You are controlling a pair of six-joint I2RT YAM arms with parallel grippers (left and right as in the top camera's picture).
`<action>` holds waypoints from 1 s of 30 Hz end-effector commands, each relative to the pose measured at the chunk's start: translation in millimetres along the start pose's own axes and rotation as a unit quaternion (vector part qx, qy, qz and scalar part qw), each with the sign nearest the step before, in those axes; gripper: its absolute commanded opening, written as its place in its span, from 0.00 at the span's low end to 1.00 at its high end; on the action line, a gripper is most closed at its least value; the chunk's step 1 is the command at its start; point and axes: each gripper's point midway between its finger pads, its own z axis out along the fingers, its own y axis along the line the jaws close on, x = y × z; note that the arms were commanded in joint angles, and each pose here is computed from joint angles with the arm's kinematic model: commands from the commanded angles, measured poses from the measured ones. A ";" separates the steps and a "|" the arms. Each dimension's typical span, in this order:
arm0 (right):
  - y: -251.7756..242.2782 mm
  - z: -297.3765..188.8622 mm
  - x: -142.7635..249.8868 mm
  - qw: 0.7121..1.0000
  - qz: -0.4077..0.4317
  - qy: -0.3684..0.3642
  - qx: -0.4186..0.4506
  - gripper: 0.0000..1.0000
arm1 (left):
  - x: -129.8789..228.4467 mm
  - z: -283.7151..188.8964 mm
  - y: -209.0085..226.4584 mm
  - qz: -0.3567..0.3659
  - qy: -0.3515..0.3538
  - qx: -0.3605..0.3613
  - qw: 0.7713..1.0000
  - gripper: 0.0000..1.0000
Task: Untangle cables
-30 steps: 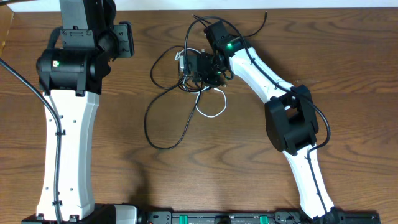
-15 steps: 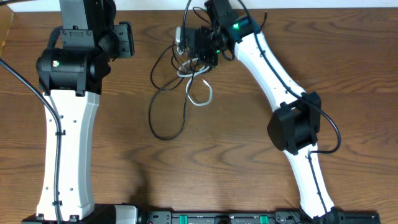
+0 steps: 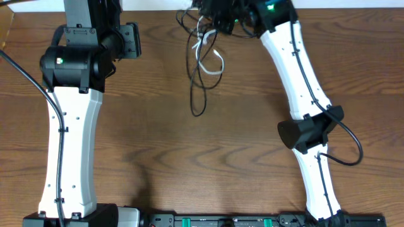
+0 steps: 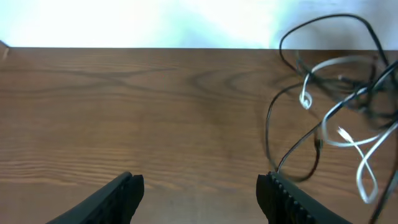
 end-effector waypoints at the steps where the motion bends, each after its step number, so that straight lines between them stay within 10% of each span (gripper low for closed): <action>1: -22.6 -31.5 -28.6 0.998 0.010 -0.035 0.049 0.01 | 2.0 3.4 -8.4 0.002 0.006 0.024 1.000 0.64; 10: -37.2 -92.4 -86.9 0.988 0.013 -0.130 0.086 0.01 | 1.3 2.2 -22.4 0.002 0.005 0.063 0.998 0.64; 30: -50.3 -111.2 -67.9 0.989 0.028 -0.093 0.115 0.01 | 11.2 -14.0 -168.7 0.091 0.002 0.283 0.955 0.61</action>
